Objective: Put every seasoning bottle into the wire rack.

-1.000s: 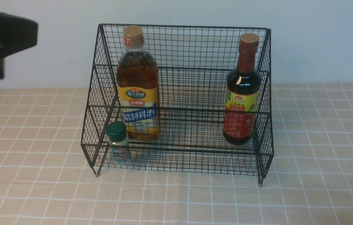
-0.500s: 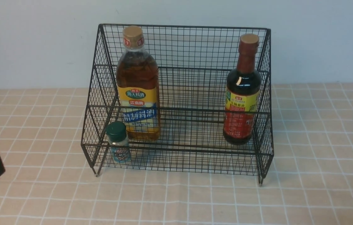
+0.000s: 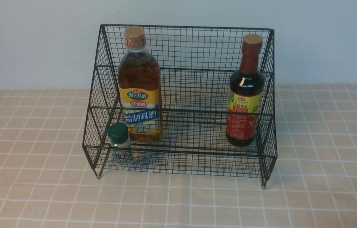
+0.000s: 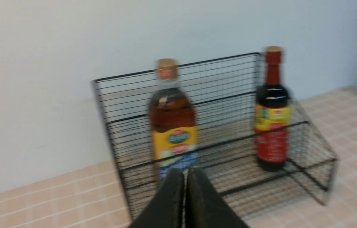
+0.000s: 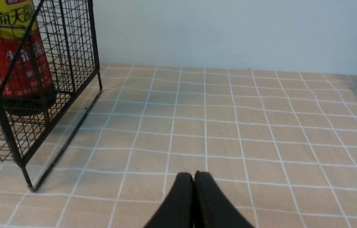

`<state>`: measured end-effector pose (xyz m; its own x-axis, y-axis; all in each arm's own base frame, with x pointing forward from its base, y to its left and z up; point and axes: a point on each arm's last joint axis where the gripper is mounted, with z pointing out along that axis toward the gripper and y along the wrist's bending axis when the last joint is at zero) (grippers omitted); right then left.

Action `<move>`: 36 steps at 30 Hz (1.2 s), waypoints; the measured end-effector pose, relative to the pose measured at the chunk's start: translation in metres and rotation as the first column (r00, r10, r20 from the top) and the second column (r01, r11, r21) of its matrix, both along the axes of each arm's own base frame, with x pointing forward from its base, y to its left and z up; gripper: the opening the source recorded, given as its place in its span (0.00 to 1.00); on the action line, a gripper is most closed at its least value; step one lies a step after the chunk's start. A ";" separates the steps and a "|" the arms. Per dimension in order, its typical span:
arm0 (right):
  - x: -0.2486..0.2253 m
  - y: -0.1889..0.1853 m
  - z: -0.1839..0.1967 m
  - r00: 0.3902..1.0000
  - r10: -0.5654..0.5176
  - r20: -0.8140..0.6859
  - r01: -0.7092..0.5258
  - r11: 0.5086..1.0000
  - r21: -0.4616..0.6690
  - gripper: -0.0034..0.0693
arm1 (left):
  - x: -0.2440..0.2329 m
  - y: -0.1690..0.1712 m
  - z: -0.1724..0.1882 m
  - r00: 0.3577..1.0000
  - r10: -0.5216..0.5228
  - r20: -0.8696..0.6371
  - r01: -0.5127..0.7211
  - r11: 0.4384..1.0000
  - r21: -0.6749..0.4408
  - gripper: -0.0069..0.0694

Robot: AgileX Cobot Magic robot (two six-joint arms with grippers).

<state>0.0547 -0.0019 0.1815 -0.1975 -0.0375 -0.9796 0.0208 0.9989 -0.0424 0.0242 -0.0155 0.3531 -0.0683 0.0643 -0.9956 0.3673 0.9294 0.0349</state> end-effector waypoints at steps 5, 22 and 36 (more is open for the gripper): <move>0.000 0.000 0.000 1.000 0.000 0.000 0.000 1.000 0.000 0.03 | 0.001 0.008 -0.056 0.983 0.180 0.026 -0.181 0.983 0.021 0.08; 0.000 0.000 0.000 1.000 0.000 -0.003 0.000 1.000 0.000 0.03 | 0.028 0.015 -0.182 0.913 0.361 -0.189 -0.343 0.932 0.120 0.08; 0.000 0.000 0.000 1.000 0.000 -0.003 0.000 1.000 0.000 0.03 | 0.028 0.015 -0.182 0.916 0.355 -0.186 -0.338 0.934 0.119 0.08</move>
<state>0.0547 -0.0019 0.1813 -0.2004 -0.0374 -0.9790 0.0208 0.9989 -0.0424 0.0524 -0.0008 0.1713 -0.2996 0.0817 -0.9506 0.0300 0.9966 0.0762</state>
